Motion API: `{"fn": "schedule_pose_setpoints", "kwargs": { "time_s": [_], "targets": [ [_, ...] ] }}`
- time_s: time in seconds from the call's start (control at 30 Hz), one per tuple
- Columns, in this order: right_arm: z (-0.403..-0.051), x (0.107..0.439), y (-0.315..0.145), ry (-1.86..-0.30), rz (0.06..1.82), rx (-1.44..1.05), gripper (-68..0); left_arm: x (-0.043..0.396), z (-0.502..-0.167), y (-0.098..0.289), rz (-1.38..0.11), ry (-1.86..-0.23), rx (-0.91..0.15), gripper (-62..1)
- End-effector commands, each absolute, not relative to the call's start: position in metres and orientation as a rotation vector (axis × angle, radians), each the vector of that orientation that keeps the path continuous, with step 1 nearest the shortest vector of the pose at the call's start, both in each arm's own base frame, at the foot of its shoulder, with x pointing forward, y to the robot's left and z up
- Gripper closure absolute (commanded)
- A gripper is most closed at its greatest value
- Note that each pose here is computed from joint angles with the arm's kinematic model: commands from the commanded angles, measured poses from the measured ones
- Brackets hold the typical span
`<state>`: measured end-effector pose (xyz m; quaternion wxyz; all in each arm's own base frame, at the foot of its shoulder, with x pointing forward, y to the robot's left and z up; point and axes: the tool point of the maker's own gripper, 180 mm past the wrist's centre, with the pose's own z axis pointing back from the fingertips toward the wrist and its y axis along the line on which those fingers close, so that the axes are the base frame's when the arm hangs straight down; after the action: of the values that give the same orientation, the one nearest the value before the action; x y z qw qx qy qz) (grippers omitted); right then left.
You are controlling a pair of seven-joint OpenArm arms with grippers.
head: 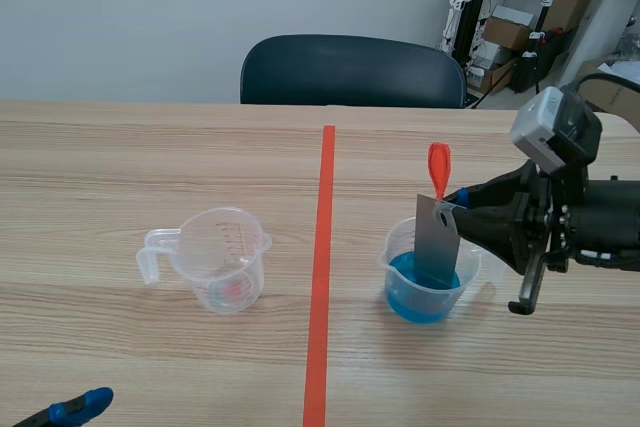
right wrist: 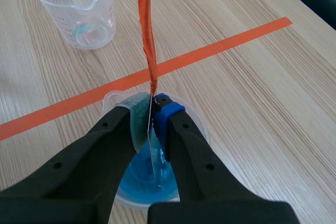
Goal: Do the redox reaction experiment. lower the plate into the blue solution
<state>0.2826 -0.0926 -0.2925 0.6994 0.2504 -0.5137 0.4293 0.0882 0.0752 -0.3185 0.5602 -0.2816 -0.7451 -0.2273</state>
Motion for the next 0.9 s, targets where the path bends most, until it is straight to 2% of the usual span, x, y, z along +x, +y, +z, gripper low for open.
{"fn": "schedule_pose_setpoints", "kwargs": {
  "time_s": [0.0,0.87],
  "targets": [
    [-0.2794,0.2918,-0.0964,-1.191,0.953,0.548,-0.4,0.0878,-0.3128,0.0731,-0.526,-1.781,-0.674,-62.3],
    [-0.2820,0.2868,-0.0966,-1.232,0.981,0.521,-0.4,0.0878,-0.3128,0.0731,-0.526,-1.781,-0.674,-62.3]
  ]
}}
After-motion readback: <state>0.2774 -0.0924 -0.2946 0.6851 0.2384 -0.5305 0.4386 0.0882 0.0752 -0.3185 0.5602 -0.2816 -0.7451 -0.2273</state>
